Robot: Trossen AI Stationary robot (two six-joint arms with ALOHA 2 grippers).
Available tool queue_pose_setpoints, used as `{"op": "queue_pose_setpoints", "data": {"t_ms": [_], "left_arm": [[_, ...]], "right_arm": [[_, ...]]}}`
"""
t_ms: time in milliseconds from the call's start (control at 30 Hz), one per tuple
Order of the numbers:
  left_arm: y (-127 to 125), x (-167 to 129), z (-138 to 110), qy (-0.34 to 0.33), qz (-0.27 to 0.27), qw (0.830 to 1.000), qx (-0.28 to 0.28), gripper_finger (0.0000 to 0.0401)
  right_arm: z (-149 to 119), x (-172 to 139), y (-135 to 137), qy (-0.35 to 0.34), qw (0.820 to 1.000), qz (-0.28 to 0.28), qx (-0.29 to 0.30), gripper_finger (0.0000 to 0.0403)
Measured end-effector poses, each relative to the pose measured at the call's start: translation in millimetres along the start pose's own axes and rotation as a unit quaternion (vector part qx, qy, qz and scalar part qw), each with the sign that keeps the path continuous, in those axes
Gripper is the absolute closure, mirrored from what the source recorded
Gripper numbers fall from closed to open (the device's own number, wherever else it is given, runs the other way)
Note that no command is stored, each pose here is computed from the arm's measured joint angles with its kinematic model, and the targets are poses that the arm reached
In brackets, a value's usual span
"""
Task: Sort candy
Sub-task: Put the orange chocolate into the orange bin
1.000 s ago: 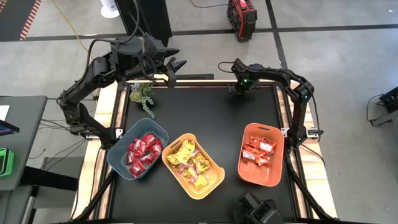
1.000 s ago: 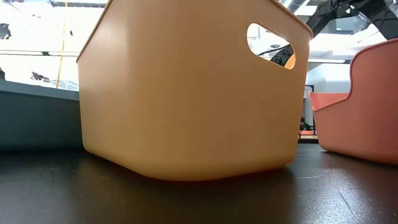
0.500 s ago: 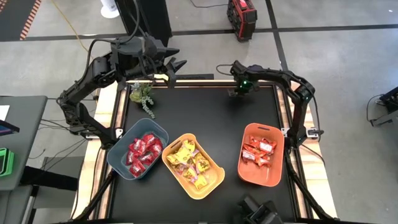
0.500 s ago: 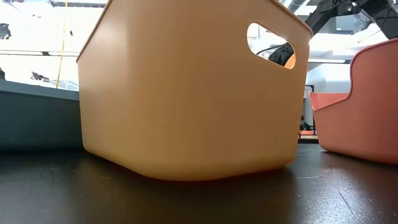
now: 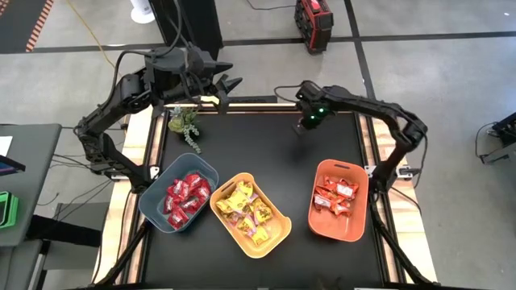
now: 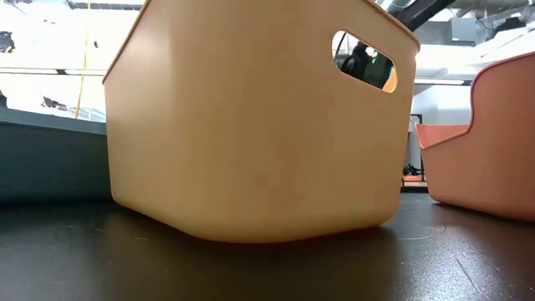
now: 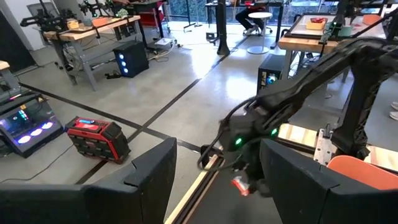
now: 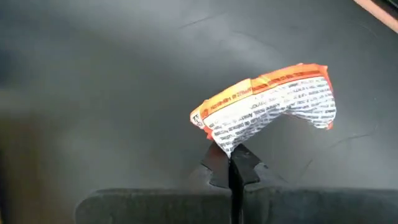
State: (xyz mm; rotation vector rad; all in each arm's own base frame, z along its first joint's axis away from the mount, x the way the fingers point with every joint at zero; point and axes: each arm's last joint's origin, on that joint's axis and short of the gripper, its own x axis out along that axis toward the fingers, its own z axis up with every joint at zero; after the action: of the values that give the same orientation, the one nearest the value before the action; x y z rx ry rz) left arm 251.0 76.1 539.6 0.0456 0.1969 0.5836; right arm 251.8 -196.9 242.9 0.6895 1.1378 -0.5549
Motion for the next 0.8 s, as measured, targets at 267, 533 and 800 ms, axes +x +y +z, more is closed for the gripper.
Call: {"op": "queue_pose_setpoints", "data": {"t_ms": [267, 533, 800], "left_arm": [[0.1, 0.0, 0.0, 0.0, 0.0, 1.0, 0.0, 0.0175], [0.0, 0.0, 0.0, 0.0, 0.0, 1.0, -0.009, 0.0175], [0.0, 0.0, -0.1, 0.0, -0.001, 1.0, -0.02, 0.0175]], "right_arm": [[-32.8, -42.4, 20.4, 0.025, 0.971, 0.034, -0.234, 0.0403], [-54.3, -63.9, 45.3, 0.008, 0.903, 0.05, -0.427, 0.0403], [-56.5, -56.5, 59.1, 0.018, 0.903, 0.055, -0.426, 0.0403]]}}
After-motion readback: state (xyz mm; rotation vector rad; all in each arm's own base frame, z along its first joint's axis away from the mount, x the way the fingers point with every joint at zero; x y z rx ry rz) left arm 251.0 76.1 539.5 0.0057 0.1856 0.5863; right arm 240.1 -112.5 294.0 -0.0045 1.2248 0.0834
